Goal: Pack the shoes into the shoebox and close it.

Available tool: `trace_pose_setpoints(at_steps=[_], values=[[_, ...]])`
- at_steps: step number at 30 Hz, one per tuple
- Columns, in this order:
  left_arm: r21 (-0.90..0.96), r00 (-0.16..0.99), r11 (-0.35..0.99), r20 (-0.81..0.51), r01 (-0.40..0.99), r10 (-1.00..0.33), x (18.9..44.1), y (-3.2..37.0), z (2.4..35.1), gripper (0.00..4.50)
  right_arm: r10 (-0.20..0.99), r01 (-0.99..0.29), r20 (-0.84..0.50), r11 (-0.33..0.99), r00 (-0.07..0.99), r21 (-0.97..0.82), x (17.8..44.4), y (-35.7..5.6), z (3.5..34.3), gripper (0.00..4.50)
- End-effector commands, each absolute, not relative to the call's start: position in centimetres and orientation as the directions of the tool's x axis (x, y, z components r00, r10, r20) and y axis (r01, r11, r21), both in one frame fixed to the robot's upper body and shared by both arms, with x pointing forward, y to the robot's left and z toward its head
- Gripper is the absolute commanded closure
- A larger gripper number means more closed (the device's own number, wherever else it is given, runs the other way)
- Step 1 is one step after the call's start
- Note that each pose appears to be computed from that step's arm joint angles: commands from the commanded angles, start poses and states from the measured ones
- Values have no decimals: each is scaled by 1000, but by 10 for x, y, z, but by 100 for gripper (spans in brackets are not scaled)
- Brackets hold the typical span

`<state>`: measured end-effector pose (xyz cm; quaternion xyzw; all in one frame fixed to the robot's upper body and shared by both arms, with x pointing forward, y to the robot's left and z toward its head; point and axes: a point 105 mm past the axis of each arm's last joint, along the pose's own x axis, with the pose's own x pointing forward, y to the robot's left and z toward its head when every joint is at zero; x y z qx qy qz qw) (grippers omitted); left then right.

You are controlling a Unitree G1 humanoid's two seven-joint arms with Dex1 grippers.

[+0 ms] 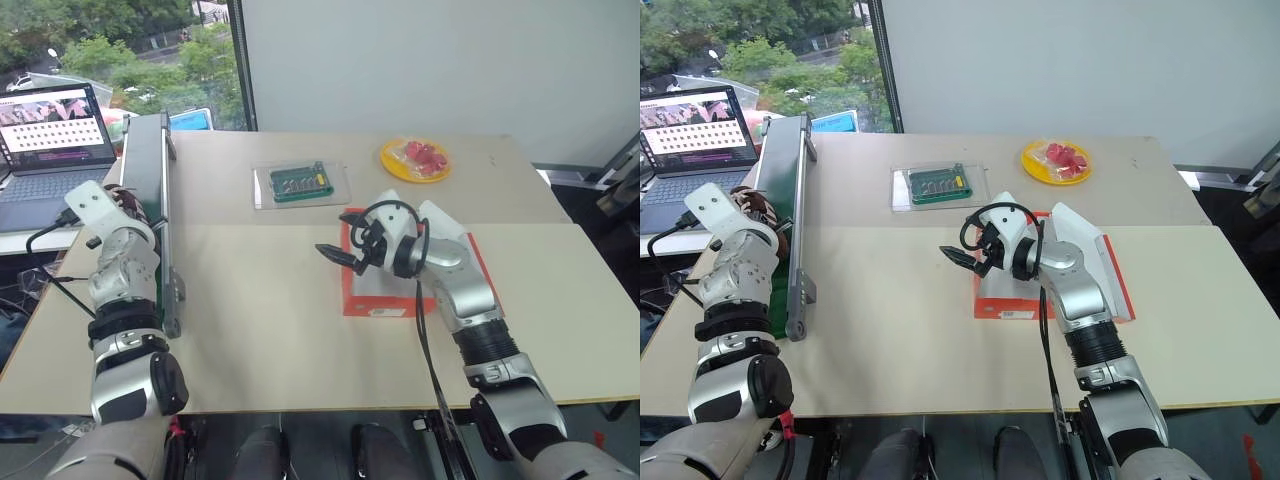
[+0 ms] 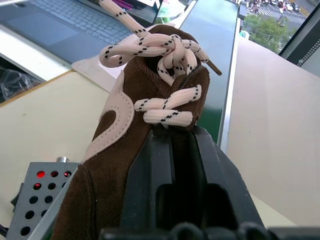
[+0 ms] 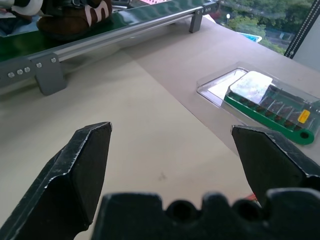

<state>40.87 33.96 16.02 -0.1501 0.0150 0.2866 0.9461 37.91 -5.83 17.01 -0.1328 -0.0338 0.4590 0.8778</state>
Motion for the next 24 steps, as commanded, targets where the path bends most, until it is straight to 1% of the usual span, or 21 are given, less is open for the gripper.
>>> trace_pose_setpoints(at_steps=[1, 3, 4, 5, 6, 7, 10, 12, 14, 17, 19, 21, 24], values=[[-222, 883, 878, 111, -425, 456, 414, 325, 220, 446, 801, -758, 37, 579, 598, -299, 383, -64, 202, 0], [-216, 938, 945, 193, -246, 288, 424, 290, 242, 446, 787, -753, 83, 611, 611, -245, 385, -67, 212, 0], [-210, 957, 969, 227, -134, 181, 427, 267, 251, 446, 772, -748, 122, 636, 624, -190, 387, -71, 220, 0], [-198, 964, 980, 258, -4, 56, 429, 239, 261, 446, 748, -741, 172, 662, 641, -113, 391, -76, 231, 0], [-189, 960, 977, 278, 95, -40, 429, 217, 268, 446, 725, -734, 210, 678, 656, -48, 394, -81, 240, 0], [-184, 952, 969, 286, 164, -107, 429, 201, 273, 446, 707, -728, 235, 686, 667, 6, 396, -84, 246, 0], [-174, 933, 946, 288, 274, -217, 428, 177, 279, 446, 672, -718, 275, 687, 688, 116, 399, -92, 257, 0], [-169, 899, 907, 293, 385, -327, 423, 148, 286, 446, 621, -694, 314, 670, 718, 264, 404, -104, 267, 0], [-157, 851, 855, 292, 494, -438, 416, 119, 290, 446, 590, -672, 321, 644, 741, 366, 406, -112, 270, 0], [-143, 785, 785, 282, 603, -551, 406, 87, 292, 446, 576, -646, 305, 605, 759, 465, 407, -117, 269, 0], [-142, 747, 743, 276, 654, -604, 401, 68, 293, 446, 574, -636, 291, 604, 766, 481, 407, -118, 267, 0], [-158, 733, 722, 266, 673, -626, 401, 59, 291, 446, 586, -636, 263, 637, 766, 435, 405, -116, 262, 0], [-198, 729, 705, 264, 681, -631, 403, 51, 291, 446, 563, -626, 292, 598, 773, 501, 406, -120, 264, 0]])
